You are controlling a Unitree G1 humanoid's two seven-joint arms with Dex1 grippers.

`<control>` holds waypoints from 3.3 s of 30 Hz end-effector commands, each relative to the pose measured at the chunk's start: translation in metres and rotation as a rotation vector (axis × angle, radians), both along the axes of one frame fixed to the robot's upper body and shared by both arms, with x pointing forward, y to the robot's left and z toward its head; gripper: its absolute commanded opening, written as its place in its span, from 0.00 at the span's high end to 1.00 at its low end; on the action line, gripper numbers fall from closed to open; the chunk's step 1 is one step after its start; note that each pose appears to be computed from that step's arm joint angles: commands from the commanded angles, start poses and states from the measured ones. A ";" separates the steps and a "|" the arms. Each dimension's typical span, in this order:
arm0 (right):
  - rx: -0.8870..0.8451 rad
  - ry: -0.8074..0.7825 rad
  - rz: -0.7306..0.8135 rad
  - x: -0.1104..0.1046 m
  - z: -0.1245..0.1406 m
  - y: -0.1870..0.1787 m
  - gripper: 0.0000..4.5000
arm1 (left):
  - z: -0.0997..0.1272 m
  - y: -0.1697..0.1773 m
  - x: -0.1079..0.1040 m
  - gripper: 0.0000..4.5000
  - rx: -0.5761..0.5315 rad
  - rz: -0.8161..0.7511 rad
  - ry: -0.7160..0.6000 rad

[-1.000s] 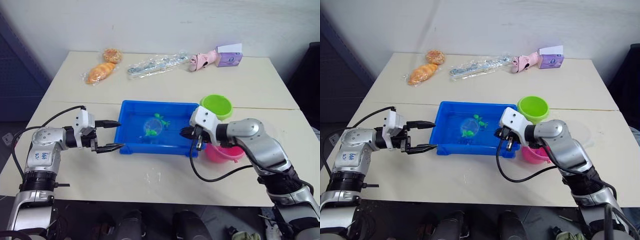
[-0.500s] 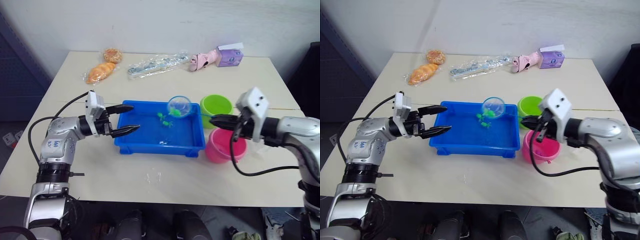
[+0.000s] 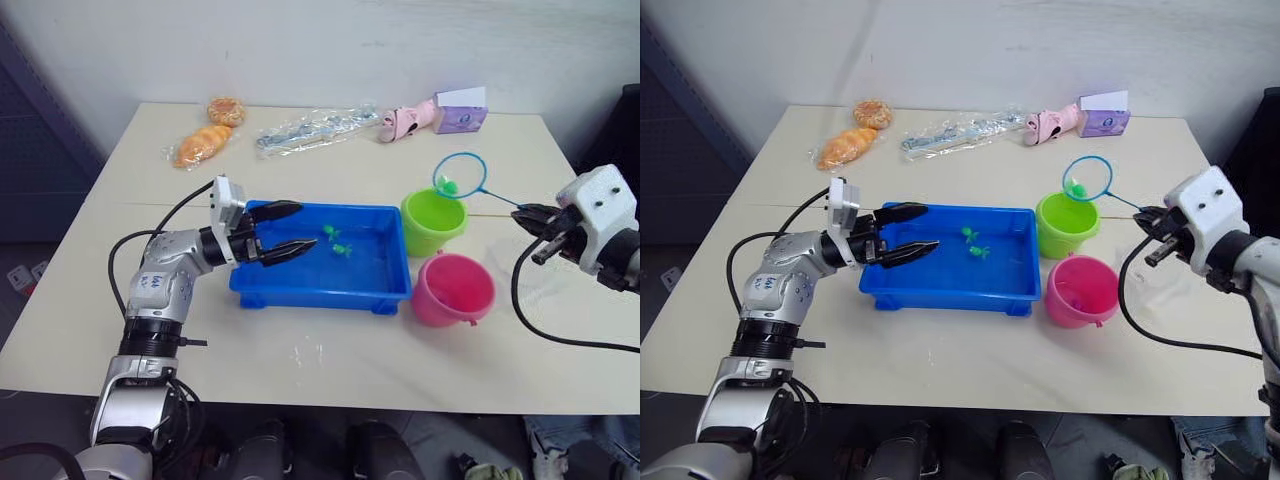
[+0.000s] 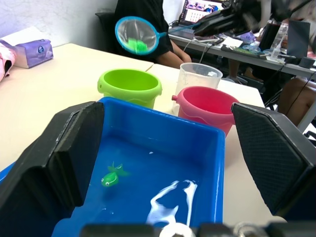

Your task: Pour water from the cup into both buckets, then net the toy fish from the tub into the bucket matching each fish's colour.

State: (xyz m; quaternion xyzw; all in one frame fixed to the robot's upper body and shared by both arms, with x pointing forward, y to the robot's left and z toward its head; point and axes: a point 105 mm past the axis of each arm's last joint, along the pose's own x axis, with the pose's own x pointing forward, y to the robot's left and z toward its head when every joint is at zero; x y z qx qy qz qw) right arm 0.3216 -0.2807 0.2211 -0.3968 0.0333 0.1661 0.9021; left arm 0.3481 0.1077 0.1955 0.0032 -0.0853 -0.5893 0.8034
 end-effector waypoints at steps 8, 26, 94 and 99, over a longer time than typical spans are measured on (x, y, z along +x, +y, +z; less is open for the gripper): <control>-0.642 -0.294 0.117 0.016 -0.009 0.002 1.00 | 0.016 -0.009 0.000 0.02 -0.013 -0.008 -0.087; -1.007 -0.579 0.307 0.011 -0.012 0.007 1.00 | 0.013 -0.010 0.000 0.02 -0.005 -0.020 -0.115; -0.898 -0.571 0.201 0.026 -0.011 -0.005 1.00 | 0.005 -0.011 0.000 0.02 -0.011 0.016 -0.111; -0.909 -0.682 0.168 0.024 0.022 -0.002 1.00 | 0.005 -0.010 0.000 0.02 -0.012 0.022 -0.111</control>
